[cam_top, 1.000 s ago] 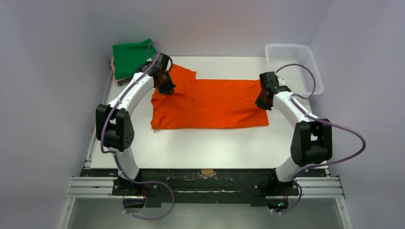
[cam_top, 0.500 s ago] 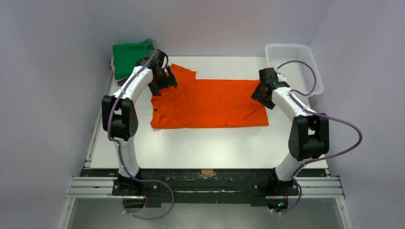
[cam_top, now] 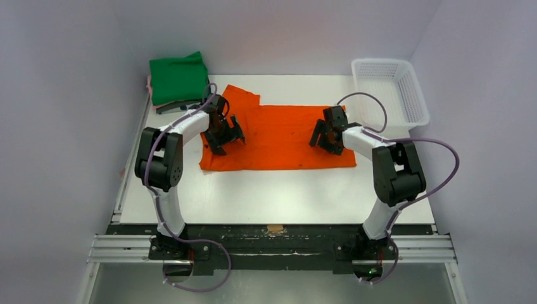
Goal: Fold and stack the t-shirts
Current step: Fold the flattened tshirt in 1/3 of the way
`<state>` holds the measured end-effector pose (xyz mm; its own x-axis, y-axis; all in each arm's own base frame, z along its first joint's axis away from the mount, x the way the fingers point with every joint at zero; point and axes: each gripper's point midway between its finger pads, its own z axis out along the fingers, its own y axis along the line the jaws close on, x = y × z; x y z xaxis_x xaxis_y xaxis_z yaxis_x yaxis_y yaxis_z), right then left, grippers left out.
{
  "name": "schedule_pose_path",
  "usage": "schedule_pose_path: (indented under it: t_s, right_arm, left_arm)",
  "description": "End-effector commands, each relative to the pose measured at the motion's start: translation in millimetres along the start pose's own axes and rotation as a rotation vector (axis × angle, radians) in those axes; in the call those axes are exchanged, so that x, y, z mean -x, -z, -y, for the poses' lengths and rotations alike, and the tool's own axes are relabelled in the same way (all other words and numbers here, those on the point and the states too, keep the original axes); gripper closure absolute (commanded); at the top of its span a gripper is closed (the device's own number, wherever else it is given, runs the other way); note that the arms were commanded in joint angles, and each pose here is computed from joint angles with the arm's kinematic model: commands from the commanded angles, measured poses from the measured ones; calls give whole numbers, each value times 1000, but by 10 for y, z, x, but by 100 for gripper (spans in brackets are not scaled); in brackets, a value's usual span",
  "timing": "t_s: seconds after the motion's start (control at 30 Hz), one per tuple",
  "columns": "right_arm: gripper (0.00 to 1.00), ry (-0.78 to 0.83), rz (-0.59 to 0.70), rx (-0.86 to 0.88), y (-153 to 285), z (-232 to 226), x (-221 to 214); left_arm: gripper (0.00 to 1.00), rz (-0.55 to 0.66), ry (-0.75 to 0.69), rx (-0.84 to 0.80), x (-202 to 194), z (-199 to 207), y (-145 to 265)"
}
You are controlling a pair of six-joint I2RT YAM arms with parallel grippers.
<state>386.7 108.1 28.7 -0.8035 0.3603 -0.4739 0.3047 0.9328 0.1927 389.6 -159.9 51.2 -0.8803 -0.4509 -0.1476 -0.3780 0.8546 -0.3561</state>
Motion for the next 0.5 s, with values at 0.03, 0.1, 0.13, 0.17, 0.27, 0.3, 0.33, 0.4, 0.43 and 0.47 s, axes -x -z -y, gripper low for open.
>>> schedule_pose_path:
  t_s: [0.03,0.1,0.13,0.17,0.27,0.3,0.33,0.4,0.43,0.47]
  right_arm:
    - [27,-33,-53,-31,22,276,-379]
    - [26,-41,-81,-75,81,457,-586]
    - [26,-42,-99,-99,120,550,-691]
    - [26,-44,-116,-125,169,645,-786]
    - [25,-50,-141,-166,328,838,-991]
    - [25,-53,-151,-175,370,889,-1057]
    - [25,-59,-160,-184,412,936,-1118]
    - [24,-75,-181,-192,496,1000,-1235]
    - [24,-88,-195,-196,537,1031,-1301]
    - [24,-98,-207,-197,584,1056,-1360]
  left_arm:
    - [11,-49,8,5,-403,-109,-85]
    - [11,-77,7,32,-604,-199,-124]
    - [11,-91,3,42,-700,-238,-144]
    - [11,-101,-7,48,-804,-264,-162]
    - [11,-150,-29,83,-1158,-375,-180]
    - [12,-168,-34,99,-1293,-430,-167]
    - [12,-183,-36,108,-1420,-474,-142]
    - [11,-205,-42,119,-1682,-581,-89]
    - [11,-221,-41,128,-1817,-674,-61]
    - [11,-229,-42,130,-1906,-728,-30]
